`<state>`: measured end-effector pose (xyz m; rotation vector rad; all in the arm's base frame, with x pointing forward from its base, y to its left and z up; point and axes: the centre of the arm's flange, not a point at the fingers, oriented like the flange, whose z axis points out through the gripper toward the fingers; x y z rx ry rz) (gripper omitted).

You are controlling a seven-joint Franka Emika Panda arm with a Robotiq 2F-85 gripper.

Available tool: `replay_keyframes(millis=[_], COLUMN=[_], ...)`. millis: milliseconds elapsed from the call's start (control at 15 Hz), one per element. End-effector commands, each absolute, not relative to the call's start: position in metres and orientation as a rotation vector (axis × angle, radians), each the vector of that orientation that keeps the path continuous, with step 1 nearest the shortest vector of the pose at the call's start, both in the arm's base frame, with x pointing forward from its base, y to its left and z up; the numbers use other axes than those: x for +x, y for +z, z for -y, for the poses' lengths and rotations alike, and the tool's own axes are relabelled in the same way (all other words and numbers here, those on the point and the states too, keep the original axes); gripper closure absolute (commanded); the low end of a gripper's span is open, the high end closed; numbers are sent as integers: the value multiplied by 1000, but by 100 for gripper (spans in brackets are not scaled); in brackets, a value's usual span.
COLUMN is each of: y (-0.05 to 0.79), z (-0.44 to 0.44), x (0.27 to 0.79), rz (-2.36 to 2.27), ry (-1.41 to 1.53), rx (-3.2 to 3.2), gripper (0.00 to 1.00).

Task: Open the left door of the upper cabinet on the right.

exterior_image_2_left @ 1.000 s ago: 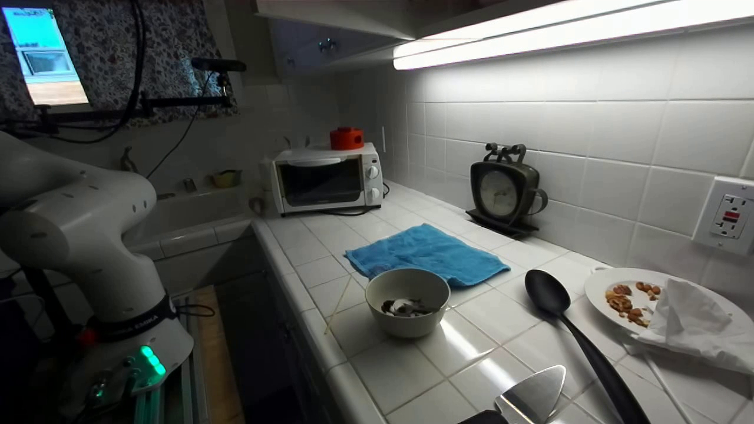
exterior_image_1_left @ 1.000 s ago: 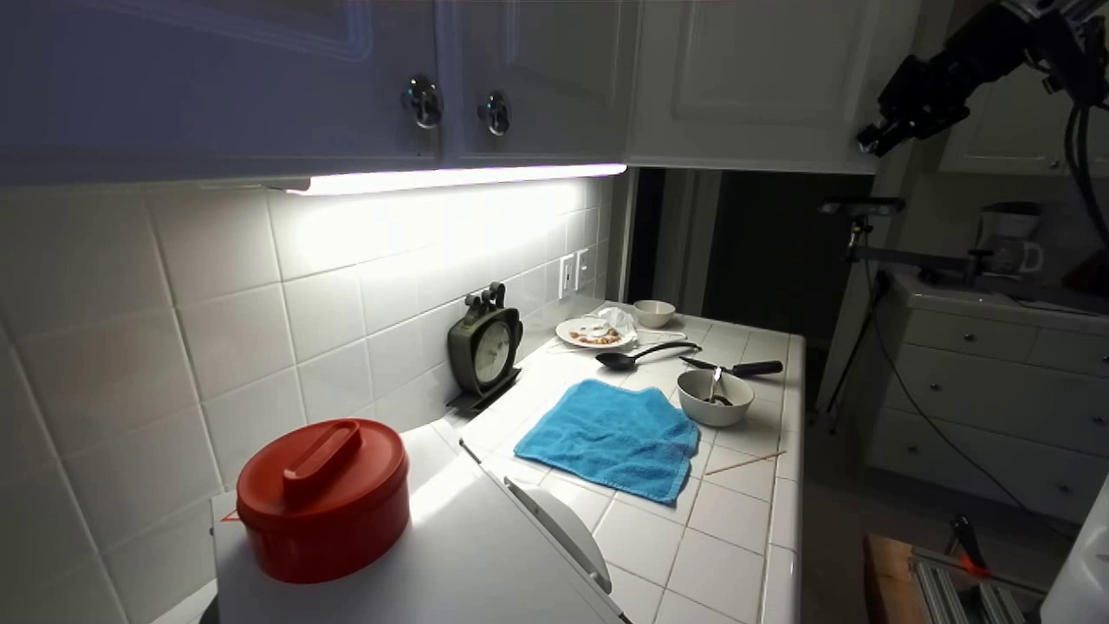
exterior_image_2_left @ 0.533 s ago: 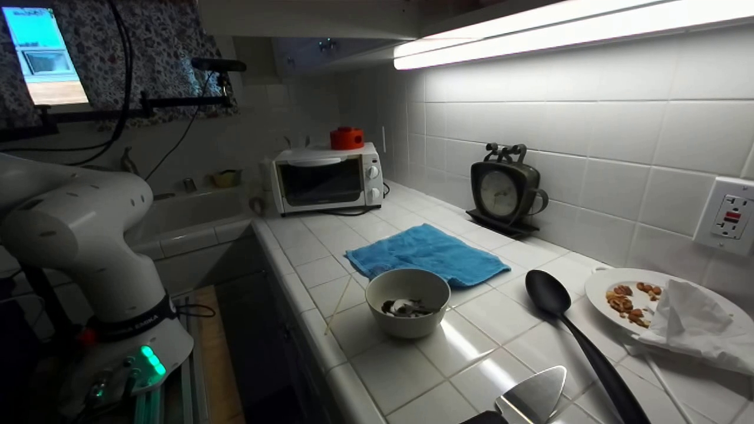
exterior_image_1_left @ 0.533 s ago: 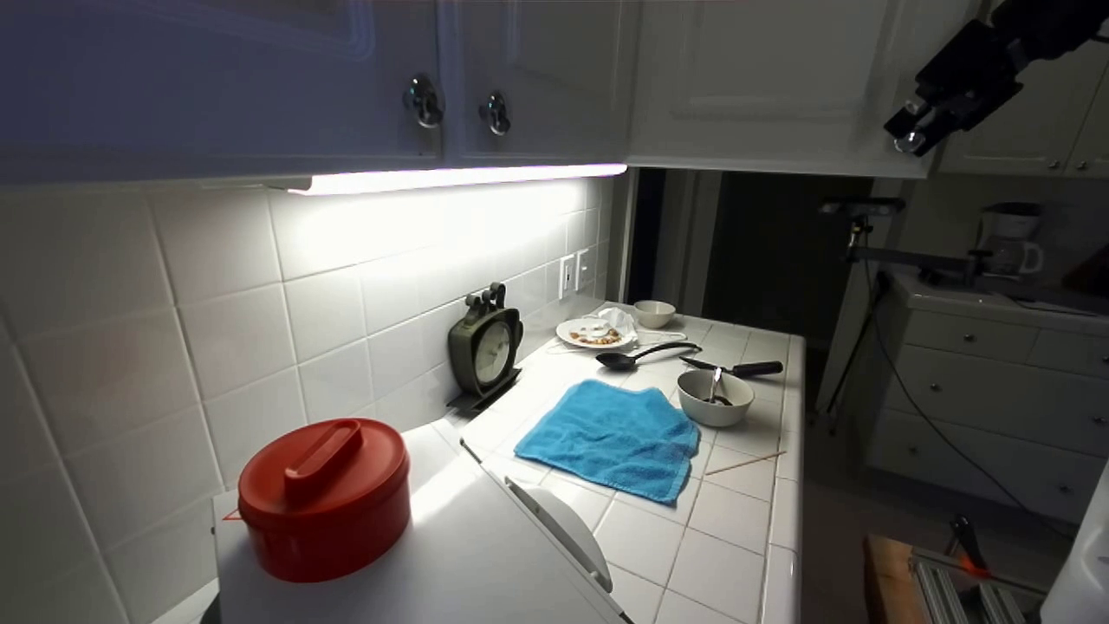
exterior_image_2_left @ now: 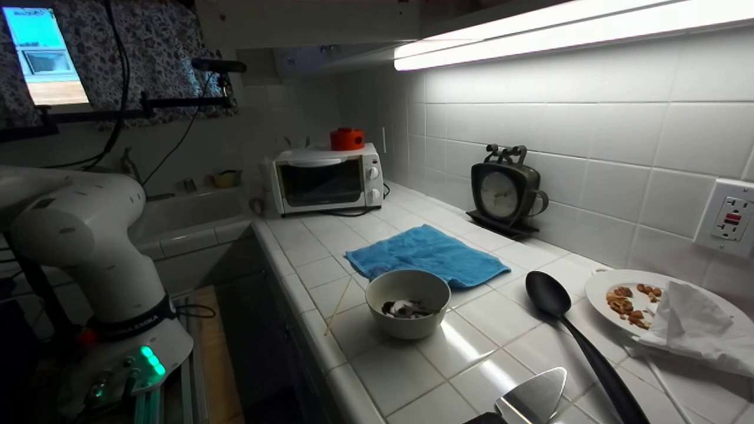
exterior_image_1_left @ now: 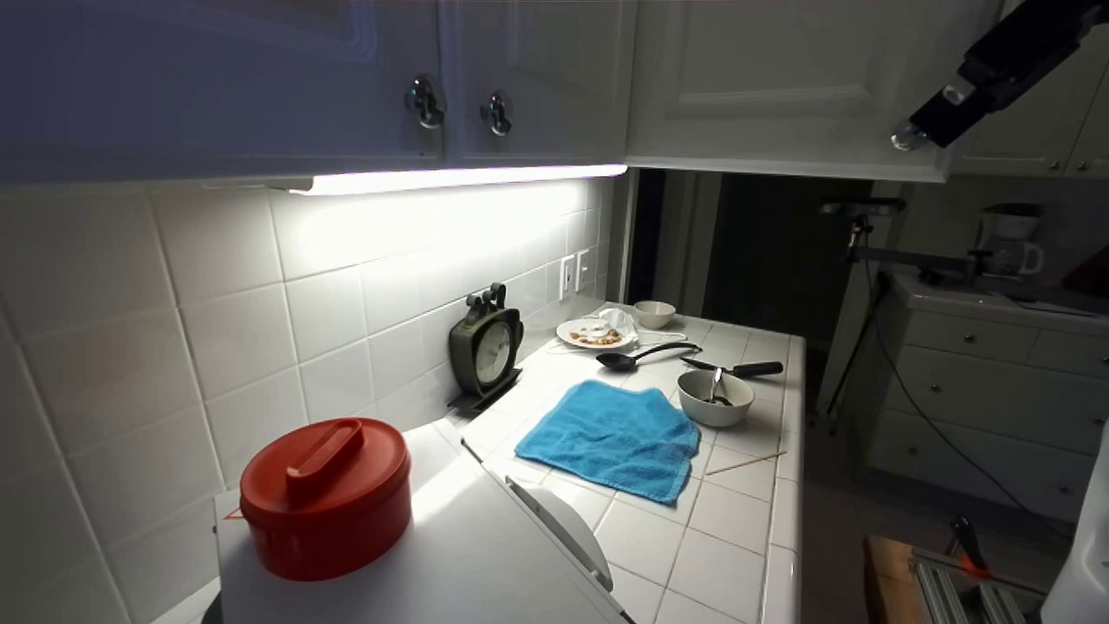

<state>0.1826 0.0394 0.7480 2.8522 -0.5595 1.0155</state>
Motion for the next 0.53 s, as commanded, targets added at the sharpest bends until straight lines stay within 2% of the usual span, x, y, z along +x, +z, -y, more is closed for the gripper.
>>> replay_keyframes(millis=[0,467], y=[756,749], z=[-48,-48], x=[214,223], rz=[395,404], ry=[1133,1080], rx=[2806,2705], gripper=[0,0])
